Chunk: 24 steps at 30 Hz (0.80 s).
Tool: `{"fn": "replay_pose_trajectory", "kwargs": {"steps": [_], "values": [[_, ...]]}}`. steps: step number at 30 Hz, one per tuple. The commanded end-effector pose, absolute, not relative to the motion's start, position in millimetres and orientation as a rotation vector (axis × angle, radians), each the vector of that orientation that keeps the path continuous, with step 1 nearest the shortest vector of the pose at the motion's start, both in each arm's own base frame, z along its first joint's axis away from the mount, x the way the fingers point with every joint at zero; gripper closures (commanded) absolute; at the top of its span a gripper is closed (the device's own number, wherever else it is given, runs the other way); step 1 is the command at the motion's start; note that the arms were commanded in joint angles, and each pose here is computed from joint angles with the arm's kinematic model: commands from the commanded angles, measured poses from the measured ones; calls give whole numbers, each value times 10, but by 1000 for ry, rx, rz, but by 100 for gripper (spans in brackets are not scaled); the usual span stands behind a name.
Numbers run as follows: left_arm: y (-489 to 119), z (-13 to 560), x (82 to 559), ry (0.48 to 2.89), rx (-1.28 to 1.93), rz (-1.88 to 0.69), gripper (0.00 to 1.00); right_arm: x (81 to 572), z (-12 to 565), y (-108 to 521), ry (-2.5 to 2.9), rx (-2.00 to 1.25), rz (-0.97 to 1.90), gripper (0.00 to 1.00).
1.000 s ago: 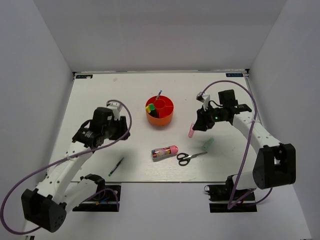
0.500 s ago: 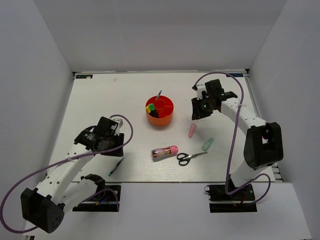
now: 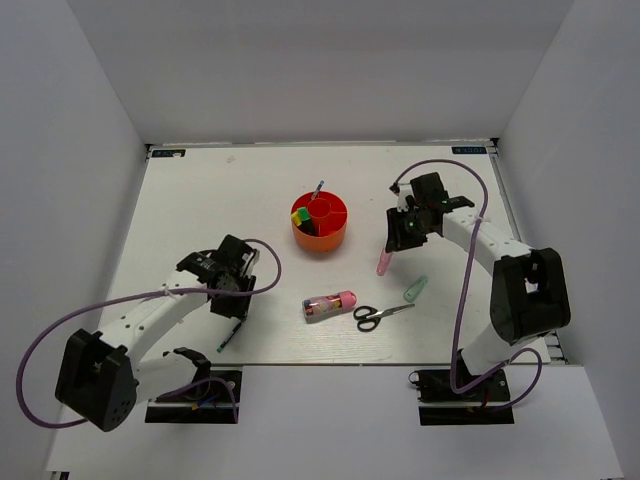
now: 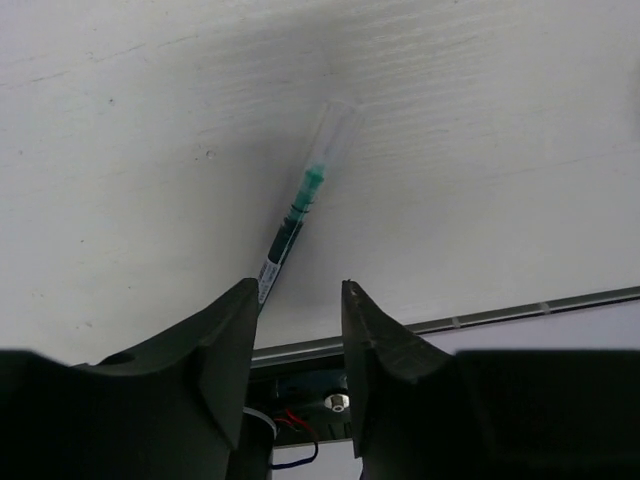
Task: Sort the stationery into containers
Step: Pick up the pen from the corner of the board.
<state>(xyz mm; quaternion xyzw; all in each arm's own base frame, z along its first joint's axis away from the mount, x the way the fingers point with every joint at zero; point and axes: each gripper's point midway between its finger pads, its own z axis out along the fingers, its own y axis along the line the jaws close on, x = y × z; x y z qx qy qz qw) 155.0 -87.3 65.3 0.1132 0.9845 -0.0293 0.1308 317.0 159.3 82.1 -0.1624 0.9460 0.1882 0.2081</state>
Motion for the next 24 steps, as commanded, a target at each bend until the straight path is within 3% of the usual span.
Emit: {"fn": "replay_pose_trajectory", "kwargs": {"steps": [1,10,24], "values": [[-939,580,1689,2824,390,-92,52,3205,1016,1641,2555,-437,572,64],[-1053,518,1911,2864,451,-74,56,3143,1113,1677,2520,-442,633,64],[-1014,373,1821,2916,480,-56,54,3135,1201,1681,2486,-438,674,64]]}}
